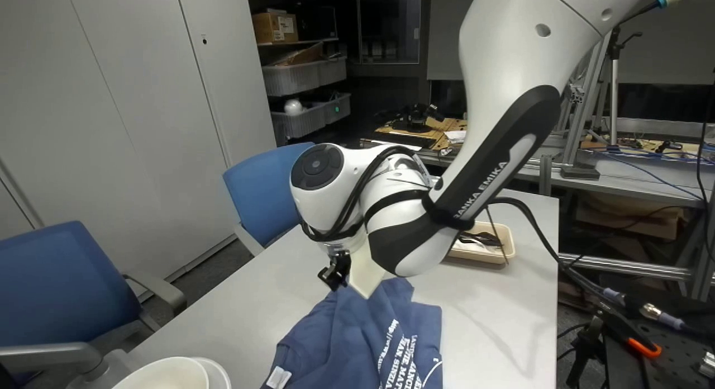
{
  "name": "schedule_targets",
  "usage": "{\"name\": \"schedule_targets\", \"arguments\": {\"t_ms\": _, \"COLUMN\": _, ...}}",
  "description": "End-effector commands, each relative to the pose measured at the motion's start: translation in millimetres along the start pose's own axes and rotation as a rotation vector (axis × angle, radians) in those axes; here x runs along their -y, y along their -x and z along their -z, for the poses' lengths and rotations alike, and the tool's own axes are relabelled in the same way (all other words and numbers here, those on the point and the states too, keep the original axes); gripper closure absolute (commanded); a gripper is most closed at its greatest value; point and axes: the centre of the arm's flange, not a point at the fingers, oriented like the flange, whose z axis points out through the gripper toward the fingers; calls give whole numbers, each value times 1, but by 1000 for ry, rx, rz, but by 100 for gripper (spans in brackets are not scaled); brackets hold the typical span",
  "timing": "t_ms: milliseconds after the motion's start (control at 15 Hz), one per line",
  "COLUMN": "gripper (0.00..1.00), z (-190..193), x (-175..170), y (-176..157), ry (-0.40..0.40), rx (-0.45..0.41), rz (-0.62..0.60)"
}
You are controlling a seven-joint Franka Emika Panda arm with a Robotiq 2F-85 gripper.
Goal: Fold the T-shirt
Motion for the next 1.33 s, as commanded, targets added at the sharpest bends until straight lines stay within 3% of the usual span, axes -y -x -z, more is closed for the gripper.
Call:
{"name": "schedule_targets", "arguments": {"t_ms": 0, "gripper": 0, "z": 21, "x": 7, "y": 43, "ry": -93, "rx": 99, "rz": 108}}
{"name": "schedule_targets", "arguments": {"t_ms": 200, "gripper": 0, "z": 41, "x": 21, "y": 81, "ry": -152, "rx": 161, "rz": 235}}
{"name": "schedule_targets", "arguments": {"t_ms": 533, "gripper": 0, "z": 79, "x": 37, "y": 123, "ry": -272, "rx": 180, "rz": 439}}
{"name": "schedule_targets", "arguments": {"t_ms": 867, "gripper": 0, "z": 97, "x": 82, "y": 155, "ry": -388, "rx": 206, "rz": 629}}
{"name": "schedule_targets", "arguments": {"t_ms": 1267, "gripper": 0, "z": 110, "x": 140, "y": 180, "ry": -428, "rx": 164, "rz": 841}}
